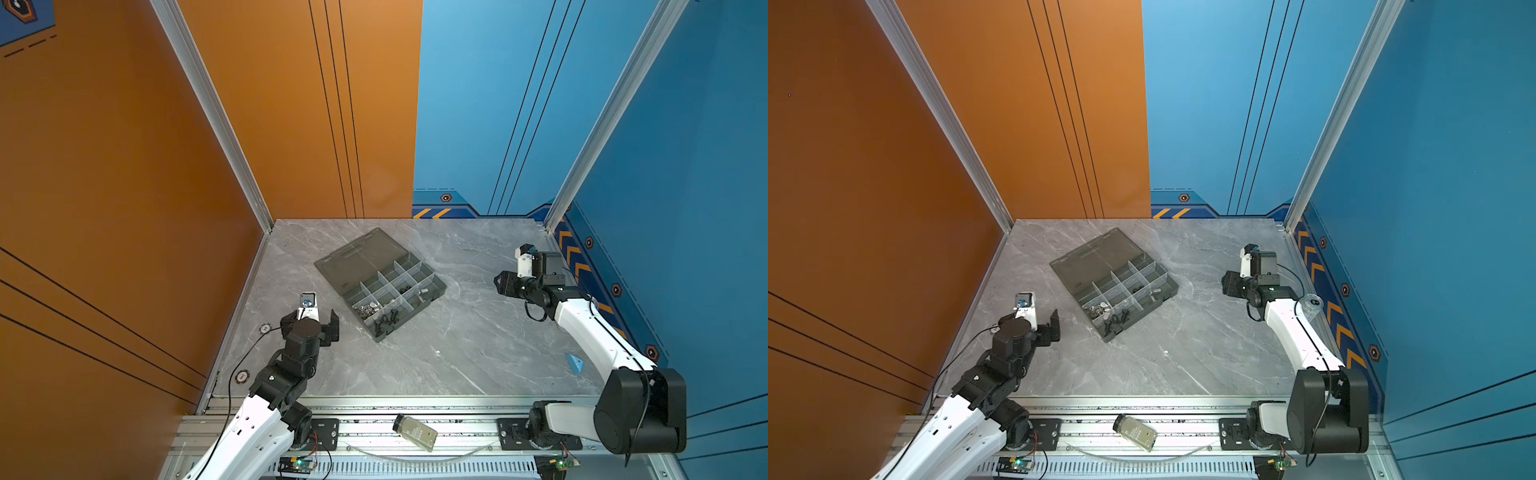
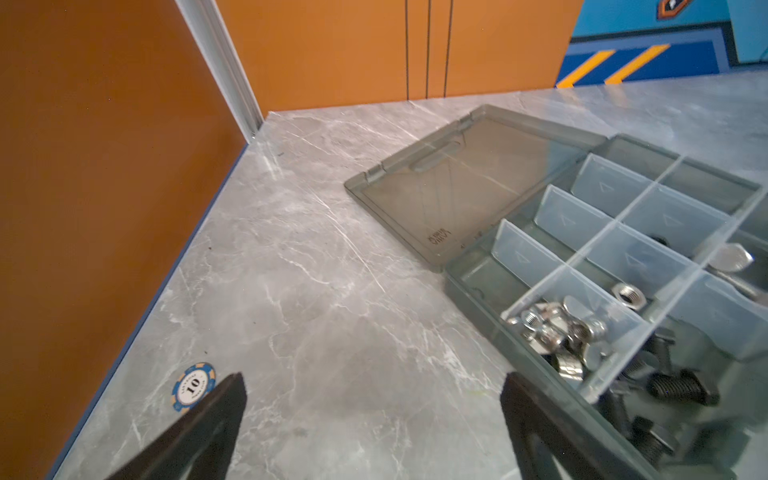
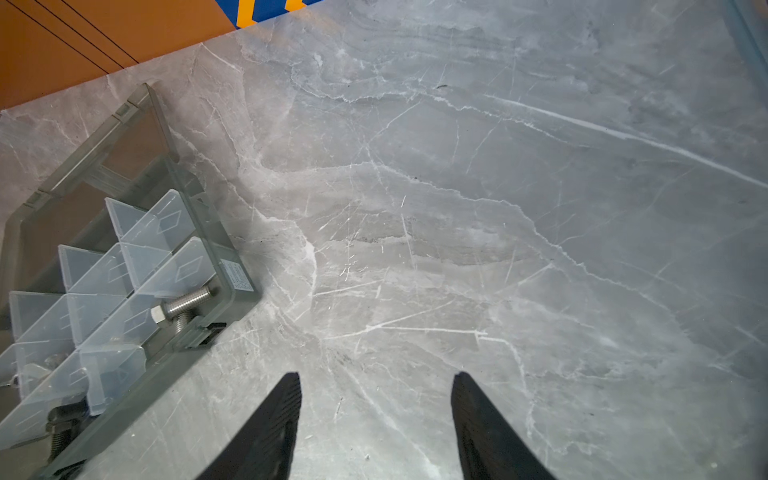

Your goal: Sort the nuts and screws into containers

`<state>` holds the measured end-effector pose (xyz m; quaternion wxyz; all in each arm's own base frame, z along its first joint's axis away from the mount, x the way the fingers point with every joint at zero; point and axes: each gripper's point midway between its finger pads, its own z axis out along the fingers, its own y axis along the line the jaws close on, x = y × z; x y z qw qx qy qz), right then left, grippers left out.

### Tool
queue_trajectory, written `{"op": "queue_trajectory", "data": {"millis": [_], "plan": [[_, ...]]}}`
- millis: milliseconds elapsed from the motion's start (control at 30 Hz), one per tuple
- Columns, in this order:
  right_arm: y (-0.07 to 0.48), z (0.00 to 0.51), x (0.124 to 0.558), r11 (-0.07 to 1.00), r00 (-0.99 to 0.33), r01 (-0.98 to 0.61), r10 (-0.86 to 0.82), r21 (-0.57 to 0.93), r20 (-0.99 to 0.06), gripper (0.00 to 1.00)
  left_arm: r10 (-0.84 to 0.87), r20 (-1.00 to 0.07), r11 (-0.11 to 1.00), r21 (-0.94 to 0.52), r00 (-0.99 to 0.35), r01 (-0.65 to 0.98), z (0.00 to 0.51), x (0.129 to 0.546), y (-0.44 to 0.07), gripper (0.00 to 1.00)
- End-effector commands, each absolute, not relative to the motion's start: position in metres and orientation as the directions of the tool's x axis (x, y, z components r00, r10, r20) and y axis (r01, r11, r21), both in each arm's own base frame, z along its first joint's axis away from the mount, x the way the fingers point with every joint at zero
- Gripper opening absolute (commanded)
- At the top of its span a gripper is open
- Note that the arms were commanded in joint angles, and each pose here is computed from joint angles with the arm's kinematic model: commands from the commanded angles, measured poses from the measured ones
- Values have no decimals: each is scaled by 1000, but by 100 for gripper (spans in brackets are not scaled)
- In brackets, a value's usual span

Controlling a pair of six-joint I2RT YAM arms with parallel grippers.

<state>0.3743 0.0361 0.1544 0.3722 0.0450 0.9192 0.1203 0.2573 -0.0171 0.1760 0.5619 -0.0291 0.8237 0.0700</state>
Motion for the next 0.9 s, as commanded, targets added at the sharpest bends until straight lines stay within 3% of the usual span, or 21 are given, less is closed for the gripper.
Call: {"op": "queue_trajectory", "data": {"millis": [0,500,867], "plan": [[33,149,384,980,-691,-34,117,194,-713,61,45,-956,984,93,-290,-153,183,261,-6,98],[26,133,402,984,-622,-51,101,169,-776,63,-40,-954,986,10,-298,-164,141,285,17,97],[10,106,407,997,-501,-47,28,60,-865,64,-103,-952,977,-42,-289,-209,126,305,43,98]]}}
